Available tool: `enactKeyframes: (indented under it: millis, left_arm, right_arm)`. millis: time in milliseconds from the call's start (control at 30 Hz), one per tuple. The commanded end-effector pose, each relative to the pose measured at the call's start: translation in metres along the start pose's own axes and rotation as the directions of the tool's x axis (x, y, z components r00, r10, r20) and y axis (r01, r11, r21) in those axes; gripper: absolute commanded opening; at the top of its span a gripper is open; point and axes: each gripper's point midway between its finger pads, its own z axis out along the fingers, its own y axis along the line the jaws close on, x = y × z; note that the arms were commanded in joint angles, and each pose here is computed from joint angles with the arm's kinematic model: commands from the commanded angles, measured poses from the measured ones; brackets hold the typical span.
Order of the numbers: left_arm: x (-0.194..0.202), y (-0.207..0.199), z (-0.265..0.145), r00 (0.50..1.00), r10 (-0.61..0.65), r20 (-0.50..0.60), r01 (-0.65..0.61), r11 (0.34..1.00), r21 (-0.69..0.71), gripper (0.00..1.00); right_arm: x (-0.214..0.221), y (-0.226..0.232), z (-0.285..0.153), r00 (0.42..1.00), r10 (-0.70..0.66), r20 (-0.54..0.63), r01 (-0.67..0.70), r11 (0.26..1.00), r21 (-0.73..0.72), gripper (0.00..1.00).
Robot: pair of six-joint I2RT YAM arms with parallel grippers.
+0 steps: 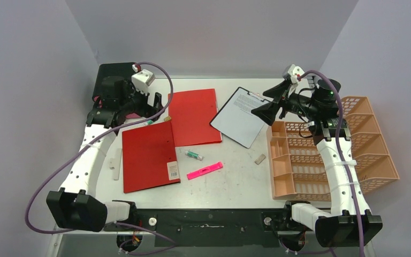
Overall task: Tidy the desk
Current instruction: Move the folder to the center of the board.
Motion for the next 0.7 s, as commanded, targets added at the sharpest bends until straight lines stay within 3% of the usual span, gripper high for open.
enactKeyframes:
  millis: [0, 367, 667]
  left_arm:
    - [-0.003, 0.017, 0.024, 0.999, -0.035, 0.015, 0.035, 0.998, -0.05, 0.96]
    - [0.061, 0.031, 0.073, 0.985, -0.091, -0.149, 0.081, 0.994, -0.072, 0.96]
    - [0.077, 0.016, 0.083, 0.979, -0.089, -0.181, 0.082, 0.996, -0.047, 0.96]
  right_arm:
    - [-0.006, -0.008, 0.004, 0.999, -0.037, 0.024, 0.036, 0.999, 0.032, 0.9]
    - [-0.002, -0.012, 0.007, 0.999, -0.022, 0.032, 0.02, 0.999, 0.045, 0.9]
    - [-0.001, -0.015, 0.007, 0.999, -0.015, 0.039, 0.012, 0.998, 0.059, 0.9]
